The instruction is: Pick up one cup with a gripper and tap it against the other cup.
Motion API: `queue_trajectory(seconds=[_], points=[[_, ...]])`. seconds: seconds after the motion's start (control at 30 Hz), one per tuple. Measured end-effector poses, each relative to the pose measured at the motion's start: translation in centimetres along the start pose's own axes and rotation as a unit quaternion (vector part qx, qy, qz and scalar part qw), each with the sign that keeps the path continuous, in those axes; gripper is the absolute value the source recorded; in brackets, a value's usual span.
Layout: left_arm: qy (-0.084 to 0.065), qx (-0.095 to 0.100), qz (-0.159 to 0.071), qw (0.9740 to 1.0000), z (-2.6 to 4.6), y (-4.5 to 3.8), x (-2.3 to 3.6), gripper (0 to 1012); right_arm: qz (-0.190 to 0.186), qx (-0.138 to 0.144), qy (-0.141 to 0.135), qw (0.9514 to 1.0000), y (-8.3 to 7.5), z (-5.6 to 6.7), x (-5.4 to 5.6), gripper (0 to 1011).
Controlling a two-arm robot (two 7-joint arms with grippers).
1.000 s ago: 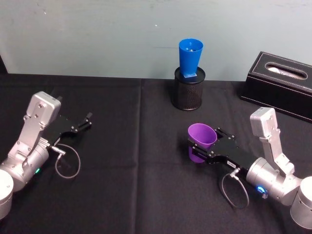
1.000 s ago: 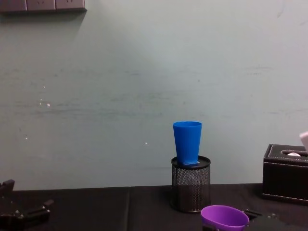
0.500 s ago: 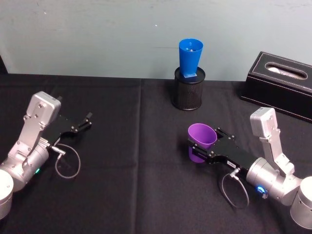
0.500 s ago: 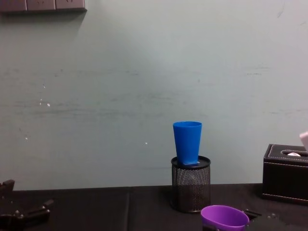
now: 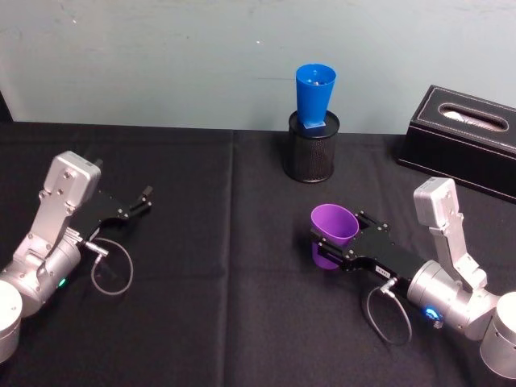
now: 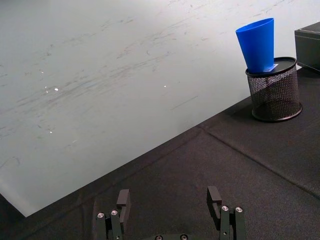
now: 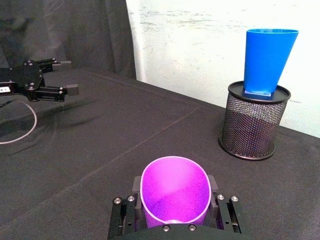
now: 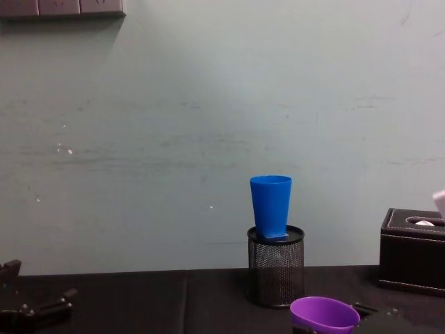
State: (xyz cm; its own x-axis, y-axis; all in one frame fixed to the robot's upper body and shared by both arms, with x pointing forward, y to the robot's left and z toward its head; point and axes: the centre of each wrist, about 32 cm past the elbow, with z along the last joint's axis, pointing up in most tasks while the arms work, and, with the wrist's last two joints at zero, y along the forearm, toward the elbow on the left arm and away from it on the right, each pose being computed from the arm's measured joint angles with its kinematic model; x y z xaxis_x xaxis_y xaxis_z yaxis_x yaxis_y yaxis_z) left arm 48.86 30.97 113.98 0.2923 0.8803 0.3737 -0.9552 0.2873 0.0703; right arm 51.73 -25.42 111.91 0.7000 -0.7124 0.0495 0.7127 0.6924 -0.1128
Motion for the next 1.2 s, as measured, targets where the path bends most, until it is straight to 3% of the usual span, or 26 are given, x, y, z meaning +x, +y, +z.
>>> queue_trajectory(seconds=[0.63,1.0,1.07,1.2], points=[[0.0,0.0,0.0,1.0,0.0,0.0,0.0,1005,0.0,0.0,0.0,1.0,0.0,0.0,0.0,726],[0.0,0.0,0.0,1.0,0.0,0.0,0.0,1005,0.025,0.0,-0.019,0.9995,-0.3,3.7,0.1,726],[0.0,0.0,0.0,1.0,0.0,0.0,0.0,1005,0.031,0.0,-0.023,0.9993,-0.3,5.2,0.1,726],[0.0,0.0,0.0,1.0,0.0,0.0,0.0,1005,0.036,-0.001,-0.028,0.999,-0.3,7.0,0.2,726]])
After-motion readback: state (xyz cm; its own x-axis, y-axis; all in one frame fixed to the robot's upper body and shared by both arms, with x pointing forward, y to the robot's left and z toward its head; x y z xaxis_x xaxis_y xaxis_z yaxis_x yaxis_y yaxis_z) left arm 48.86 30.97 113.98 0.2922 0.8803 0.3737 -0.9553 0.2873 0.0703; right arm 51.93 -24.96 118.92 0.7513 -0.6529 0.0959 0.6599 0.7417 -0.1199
